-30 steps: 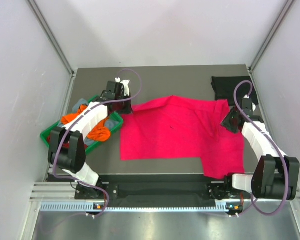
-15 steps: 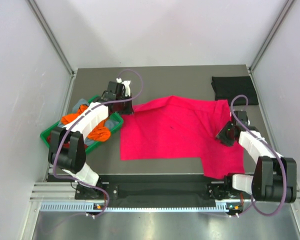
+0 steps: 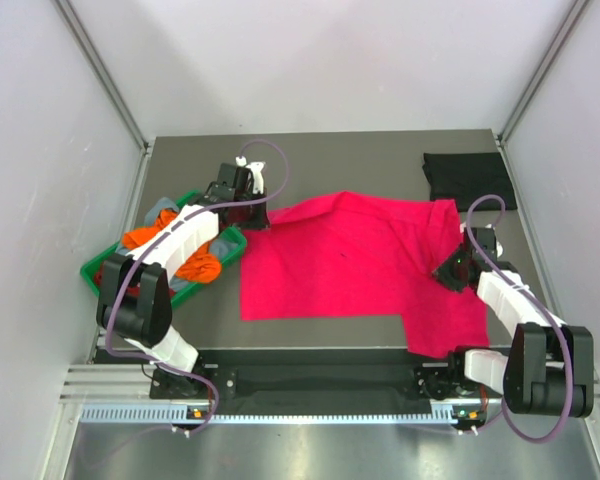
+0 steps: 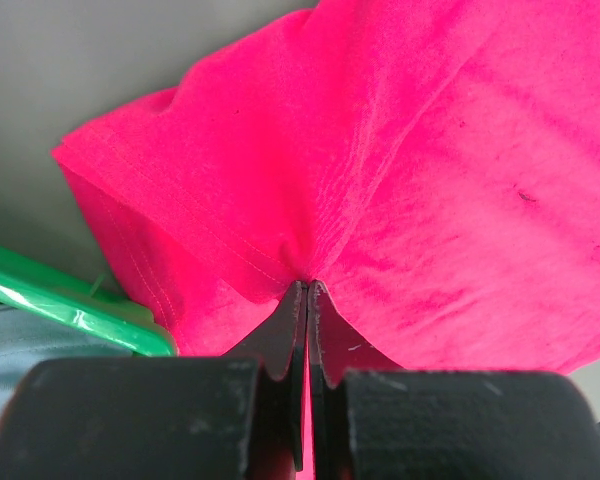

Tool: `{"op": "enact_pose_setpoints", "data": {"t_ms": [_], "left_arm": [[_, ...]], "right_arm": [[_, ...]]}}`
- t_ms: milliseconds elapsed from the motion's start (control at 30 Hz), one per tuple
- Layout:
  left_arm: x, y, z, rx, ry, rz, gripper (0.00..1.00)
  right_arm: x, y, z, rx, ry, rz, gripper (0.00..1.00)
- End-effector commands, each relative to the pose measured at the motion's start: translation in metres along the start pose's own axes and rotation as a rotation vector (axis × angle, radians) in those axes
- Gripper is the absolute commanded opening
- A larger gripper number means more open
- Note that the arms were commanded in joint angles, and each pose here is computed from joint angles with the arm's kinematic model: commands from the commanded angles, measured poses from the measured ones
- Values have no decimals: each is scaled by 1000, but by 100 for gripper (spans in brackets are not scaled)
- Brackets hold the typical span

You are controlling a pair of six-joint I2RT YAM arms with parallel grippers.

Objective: Fold and stack the t-shirts
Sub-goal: Flatten the tshirt out

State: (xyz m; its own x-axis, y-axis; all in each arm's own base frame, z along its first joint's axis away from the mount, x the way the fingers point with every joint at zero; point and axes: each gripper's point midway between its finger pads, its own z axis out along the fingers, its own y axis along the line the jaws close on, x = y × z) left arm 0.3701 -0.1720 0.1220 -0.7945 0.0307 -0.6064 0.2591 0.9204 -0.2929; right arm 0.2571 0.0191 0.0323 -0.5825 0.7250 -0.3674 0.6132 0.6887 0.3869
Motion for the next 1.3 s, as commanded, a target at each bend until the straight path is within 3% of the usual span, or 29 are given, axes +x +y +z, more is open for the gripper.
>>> {"op": "enact_pose_setpoints", "data": {"t_ms": [0,200,433,667,867,900,967,1133,1233,1267], "left_arm": [[-16,-7,-14,13,-61,16,0],[-18,-8,-14,9,-67,13,0],[-17,-8,-14,11,-65,13,0],[-18,-7,-13,10,-68,13,0],[-18,-9,-12,17,-72,6,0],[-18,-9,-11,18,-68,2,0],[-20,-10,-12,22,-70,1,0],[-50,-17,-31,14,-145,8,0],[-88,-28,-60,9,-231,3,0],[-100,-32,-70,12,-259,5,0]], "right_arm": [[-9,11,0,-45,-52,11,21],[-14,11,-2,-35,-68,4,10],[-10,7,2,-28,-58,15,20],[-10,7,3,-28,-60,16,20],[-12,9,1,-35,-66,13,8],[-13,10,1,-38,-69,13,0],[-18,14,-2,-49,-84,5,0],[-71,47,-44,-74,-203,-46,0],[-128,82,-104,-122,-347,-67,0],[-160,107,-144,-181,-448,-82,0]]}}
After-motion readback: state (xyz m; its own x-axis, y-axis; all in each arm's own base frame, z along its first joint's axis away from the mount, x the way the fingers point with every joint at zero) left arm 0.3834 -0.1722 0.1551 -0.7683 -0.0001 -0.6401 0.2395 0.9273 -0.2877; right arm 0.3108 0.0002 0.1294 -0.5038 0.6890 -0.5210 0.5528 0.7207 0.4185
